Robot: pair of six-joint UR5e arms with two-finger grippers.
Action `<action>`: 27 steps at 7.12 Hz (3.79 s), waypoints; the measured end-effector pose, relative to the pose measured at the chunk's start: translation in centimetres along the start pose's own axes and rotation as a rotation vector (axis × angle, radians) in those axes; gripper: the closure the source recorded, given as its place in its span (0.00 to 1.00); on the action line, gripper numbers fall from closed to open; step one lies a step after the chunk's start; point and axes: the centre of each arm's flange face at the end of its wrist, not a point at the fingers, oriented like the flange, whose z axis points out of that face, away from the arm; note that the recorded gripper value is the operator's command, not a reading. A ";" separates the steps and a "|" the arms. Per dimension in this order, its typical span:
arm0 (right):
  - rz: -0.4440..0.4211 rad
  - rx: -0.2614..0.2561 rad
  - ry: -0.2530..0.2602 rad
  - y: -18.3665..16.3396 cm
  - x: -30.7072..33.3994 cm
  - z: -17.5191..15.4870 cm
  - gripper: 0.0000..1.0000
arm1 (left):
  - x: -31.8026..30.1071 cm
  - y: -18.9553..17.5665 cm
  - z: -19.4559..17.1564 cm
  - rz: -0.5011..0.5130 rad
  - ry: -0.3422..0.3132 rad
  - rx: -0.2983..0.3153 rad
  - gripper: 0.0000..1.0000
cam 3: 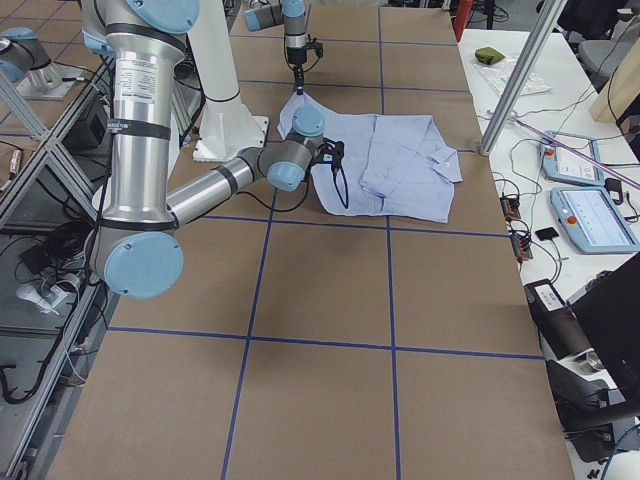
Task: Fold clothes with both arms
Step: 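Lift the hem with both grippers and pull it toward the collar, then carry the hem over the chest with both grippers up to the collar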
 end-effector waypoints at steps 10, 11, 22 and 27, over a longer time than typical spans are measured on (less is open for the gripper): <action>-0.206 -0.156 -0.244 3.8 -0.7 -4.5 1.00 | -0.2 4.8 -10.4 0.042 0.133 -0.241 1.00; -0.193 -0.136 -0.241 2.4 -0.3 -4.3 1.00 | -0.2 4.7 -10.2 0.043 0.131 -0.242 1.00; -0.024 0.208 -0.165 -24.6 -4.0 -0.6 1.00 | 3.2 -26.8 -4.7 -0.003 0.134 0.081 1.00; 0.046 0.236 -0.098 -29.2 -3.2 2.8 1.00 | 1.2 -34.1 0.7 0.004 0.129 0.120 1.00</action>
